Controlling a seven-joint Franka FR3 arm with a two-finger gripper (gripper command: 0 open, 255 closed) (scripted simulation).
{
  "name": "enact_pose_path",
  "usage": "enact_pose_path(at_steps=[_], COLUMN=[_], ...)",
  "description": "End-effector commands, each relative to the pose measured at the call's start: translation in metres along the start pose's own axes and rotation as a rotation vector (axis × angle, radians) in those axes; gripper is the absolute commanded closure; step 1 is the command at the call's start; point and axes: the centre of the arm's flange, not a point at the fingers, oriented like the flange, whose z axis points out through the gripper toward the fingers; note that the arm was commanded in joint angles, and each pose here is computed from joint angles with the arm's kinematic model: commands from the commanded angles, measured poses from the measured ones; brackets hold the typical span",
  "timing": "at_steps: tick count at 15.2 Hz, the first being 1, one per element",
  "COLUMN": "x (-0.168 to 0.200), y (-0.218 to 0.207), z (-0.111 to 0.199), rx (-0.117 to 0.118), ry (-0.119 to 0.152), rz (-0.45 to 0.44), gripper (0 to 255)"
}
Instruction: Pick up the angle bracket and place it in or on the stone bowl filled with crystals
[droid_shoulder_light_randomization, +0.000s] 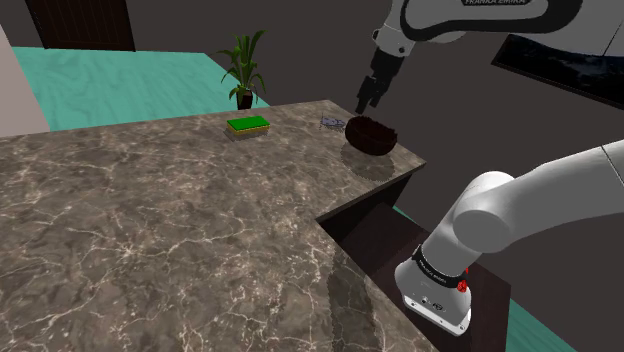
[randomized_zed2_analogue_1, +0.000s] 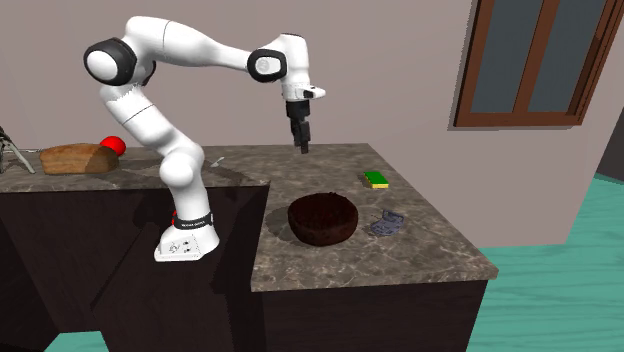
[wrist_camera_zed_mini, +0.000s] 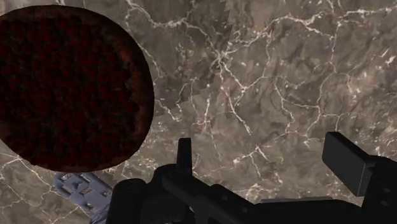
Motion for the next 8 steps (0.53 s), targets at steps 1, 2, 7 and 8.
enact_pose_path(at_steps=[1,2,7,8], x=[0.011,0.016,0.045,0.051], y=[0.020,0.030,0.076,0.085], z=[0.014,0.020,0.050,0.056], rx=[-0.015,-0.022,-0.056,-0.063], ry=[-0.003,-0.005,-0.014,-0.016], rz=[-0.033,-0.048,-0.123,-0.138], gripper=[0,0,0,0])
